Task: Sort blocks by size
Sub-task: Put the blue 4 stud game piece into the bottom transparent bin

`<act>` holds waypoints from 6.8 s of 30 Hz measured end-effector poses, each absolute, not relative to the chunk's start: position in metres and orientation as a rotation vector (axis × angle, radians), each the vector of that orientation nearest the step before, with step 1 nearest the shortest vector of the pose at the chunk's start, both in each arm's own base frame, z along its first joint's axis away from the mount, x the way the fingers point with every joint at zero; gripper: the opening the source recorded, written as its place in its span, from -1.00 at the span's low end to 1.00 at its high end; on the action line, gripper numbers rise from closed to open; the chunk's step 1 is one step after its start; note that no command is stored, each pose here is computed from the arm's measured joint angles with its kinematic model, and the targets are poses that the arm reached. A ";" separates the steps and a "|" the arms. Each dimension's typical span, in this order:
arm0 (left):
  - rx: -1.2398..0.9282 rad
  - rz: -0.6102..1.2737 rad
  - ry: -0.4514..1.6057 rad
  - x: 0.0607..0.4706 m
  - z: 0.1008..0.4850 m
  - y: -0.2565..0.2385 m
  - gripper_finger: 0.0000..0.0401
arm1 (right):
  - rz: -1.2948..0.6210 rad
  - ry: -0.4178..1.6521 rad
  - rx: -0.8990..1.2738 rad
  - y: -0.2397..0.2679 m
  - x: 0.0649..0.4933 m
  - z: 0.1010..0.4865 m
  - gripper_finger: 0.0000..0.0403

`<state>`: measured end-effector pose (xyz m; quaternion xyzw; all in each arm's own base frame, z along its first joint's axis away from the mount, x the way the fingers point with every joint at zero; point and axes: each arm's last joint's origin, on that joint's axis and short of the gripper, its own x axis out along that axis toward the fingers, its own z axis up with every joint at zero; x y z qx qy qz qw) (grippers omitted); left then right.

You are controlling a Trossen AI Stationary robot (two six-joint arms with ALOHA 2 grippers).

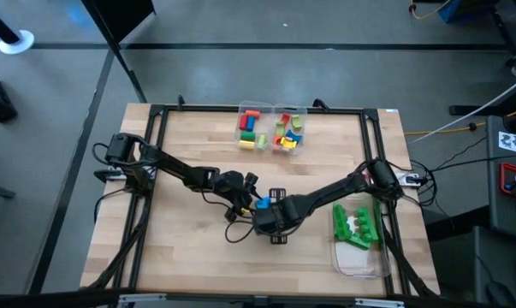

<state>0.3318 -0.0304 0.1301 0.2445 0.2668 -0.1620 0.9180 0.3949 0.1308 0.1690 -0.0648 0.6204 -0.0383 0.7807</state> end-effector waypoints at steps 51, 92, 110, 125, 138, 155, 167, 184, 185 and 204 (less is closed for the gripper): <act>0.770 -0.242 0.520 0.343 0.114 -0.026 -0.97 | -0.063 1.400 -0.203 0.133 0.398 0.211 -0.54; 0.429 0.031 0.742 0.374 0.148 -0.005 -0.99 | -0.490 1.360 0.052 0.138 0.379 0.290 -0.49; 0.438 0.003 0.724 0.374 0.149 -0.017 -0.98 | -0.528 1.512 0.114 0.111 0.380 0.267 0.14; 0.441 -0.003 0.726 0.374 0.149 -0.019 -0.98 | -0.527 1.576 0.117 0.110 0.377 0.253 0.14; 0.440 -0.003 0.725 0.374 0.149 -0.019 -0.99 | -0.500 1.602 0.154 0.111 0.376 0.253 0.14; 0.425 0.001 0.746 0.373 0.147 -0.018 -0.99 | -0.531 1.527 0.221 0.087 0.389 0.262 0.14; 0.421 0.002 0.750 0.372 0.147 -0.018 -0.98 | -0.559 1.522 0.186 0.087 0.388 0.255 0.14; 0.437 -0.017 0.748 0.372 0.147 -0.028 -0.97 | -0.572 1.571 0.169 0.086 0.383 0.229 -0.03; 0.438 -0.018 0.748 0.372 0.147 -0.029 -0.97 | -0.570 1.568 0.170 0.087 0.384 0.227 -0.06; 0.433 -0.032 0.714 0.373 0.148 -0.034 -0.99 | -0.552 1.577 0.190 0.088 0.384 0.226 -0.39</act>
